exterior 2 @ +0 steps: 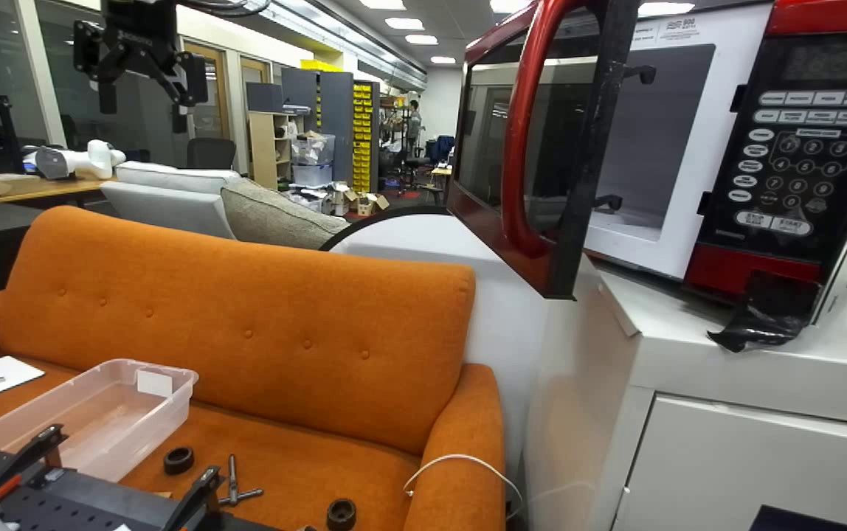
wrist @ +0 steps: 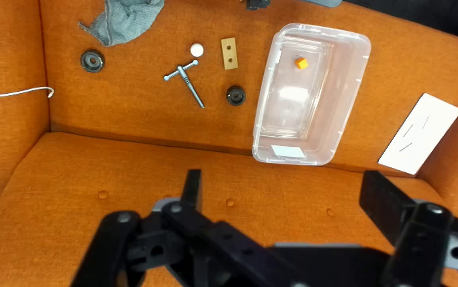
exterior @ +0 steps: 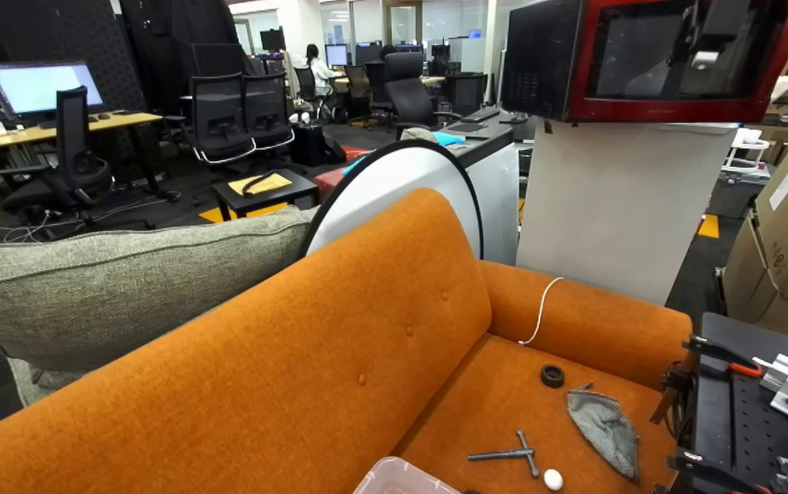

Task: Close the microwave door

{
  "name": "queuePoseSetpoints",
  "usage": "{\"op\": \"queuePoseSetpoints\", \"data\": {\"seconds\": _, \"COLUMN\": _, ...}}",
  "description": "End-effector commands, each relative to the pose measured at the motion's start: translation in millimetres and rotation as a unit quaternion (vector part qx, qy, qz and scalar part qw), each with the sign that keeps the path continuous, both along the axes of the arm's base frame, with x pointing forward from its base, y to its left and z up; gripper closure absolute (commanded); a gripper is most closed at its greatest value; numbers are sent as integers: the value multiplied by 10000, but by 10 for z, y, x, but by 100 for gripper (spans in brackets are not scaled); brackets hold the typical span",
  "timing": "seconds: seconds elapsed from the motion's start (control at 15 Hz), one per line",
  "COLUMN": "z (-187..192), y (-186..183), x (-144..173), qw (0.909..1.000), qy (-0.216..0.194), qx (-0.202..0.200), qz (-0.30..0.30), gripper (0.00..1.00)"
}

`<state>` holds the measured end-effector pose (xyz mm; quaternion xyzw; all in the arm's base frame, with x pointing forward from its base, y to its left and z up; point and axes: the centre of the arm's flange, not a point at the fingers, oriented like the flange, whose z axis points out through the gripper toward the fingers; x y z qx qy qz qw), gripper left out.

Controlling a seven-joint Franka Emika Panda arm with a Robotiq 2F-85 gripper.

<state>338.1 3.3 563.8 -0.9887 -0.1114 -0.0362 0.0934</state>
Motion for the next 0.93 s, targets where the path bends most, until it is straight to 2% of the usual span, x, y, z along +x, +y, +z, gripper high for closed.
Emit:
{"op": "queuePoseSetpoints", "data": {"seconds": 0.0, "z": -7, "y": -132, "x": 76, "qw": 9967, "qy": -530, "qx": -452, "qz": -420, "gripper": 0}}
{"op": "queuePoseSetpoints", "data": {"seconds": 0.2, "z": 106, "y": -409, "x": 155, "qw": 9856, "qy": -1162, "qx": -806, "qz": -923, "gripper": 0}}
{"op": "queuePoseSetpoints", "data": {"seconds": 0.33, "z": 247, "y": -587, "x": 72, "qw": 9747, "qy": -1415, "qx": -1213, "qz": -1231, "gripper": 0}}
{"op": "queuePoseSetpoints", "data": {"seconds": 0.53, "z": 396, "y": -796, "x": -174, "qw": 9553, "qy": -1569, "qx": -1807, "qz": -1737, "gripper": 0}}
{"op": "queuePoseSetpoints", "data": {"seconds": 0.73, "z": 455, "y": -957, "x": -378, "qw": 9283, "qy": -1728, "qx": -2300, "qz": -2355, "gripper": 0}}
{"op": "queuePoseSetpoints", "data": {"seconds": 0.8, "z": 519, "y": -957, "x": -294, "qw": 9442, "qy": -1649, "qx": -1991, "qz": -2039, "gripper": 0}}
{"op": "queuePoseSetpoints", "data": {"seconds": 0.87, "z": 520, "y": -980, "x": -357, "qw": 9385, "qy": -1677, "qx": -2092, "qz": -2177, "gripper": 0}}
